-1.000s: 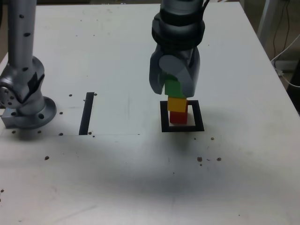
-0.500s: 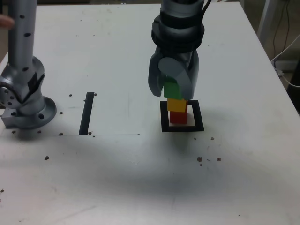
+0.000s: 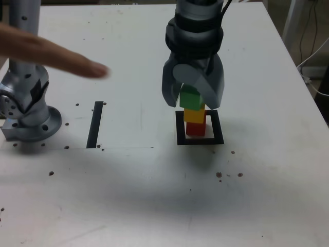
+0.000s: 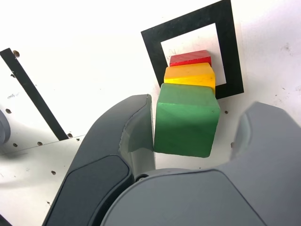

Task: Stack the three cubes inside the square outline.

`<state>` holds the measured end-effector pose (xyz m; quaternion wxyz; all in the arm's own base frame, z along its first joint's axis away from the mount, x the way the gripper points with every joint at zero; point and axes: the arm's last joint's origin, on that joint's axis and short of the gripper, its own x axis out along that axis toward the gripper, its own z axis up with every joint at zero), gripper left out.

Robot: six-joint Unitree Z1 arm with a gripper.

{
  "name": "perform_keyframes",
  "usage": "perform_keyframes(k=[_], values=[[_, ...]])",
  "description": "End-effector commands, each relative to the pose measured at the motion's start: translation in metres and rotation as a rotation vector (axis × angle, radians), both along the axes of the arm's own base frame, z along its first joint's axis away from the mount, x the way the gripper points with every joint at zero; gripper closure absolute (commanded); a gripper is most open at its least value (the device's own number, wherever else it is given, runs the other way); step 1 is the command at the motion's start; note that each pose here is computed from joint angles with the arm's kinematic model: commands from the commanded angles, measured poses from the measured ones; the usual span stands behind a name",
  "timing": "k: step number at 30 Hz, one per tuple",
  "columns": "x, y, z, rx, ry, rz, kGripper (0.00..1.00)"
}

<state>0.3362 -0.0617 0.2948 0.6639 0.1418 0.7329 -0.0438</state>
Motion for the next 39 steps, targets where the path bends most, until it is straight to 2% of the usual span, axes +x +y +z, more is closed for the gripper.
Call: perform_keyframes(k=[1,6,12,15,18,20,26,33,36,39], values=[[-0.001,0.001,0.005,-0.001,-0.018,-0.001,0.01],[-0.012,0.003,0.021,-0.014,-0.062,-0.014,0.01],[-0.044,0.010,0.047,-0.035,-0.117,-0.033,0.01],[-0.062,0.016,0.057,-0.040,-0.129,-0.030,0.01],[-0.080,0.023,0.061,-0.041,-0.123,-0.017,0.01],[-0.091,0.028,0.060,-0.042,-0.107,-0.003,0.01],[-0.127,0.047,0.038,-0.057,0.002,0.063,0.01],[-0.146,0.052,0.011,-0.034,0.114,0.085,0.01],[-0.153,0.052,-0.004,-0.043,0.151,0.097,0.01],[-0.160,0.052,-0.019,-0.060,0.173,0.114,0.01]])
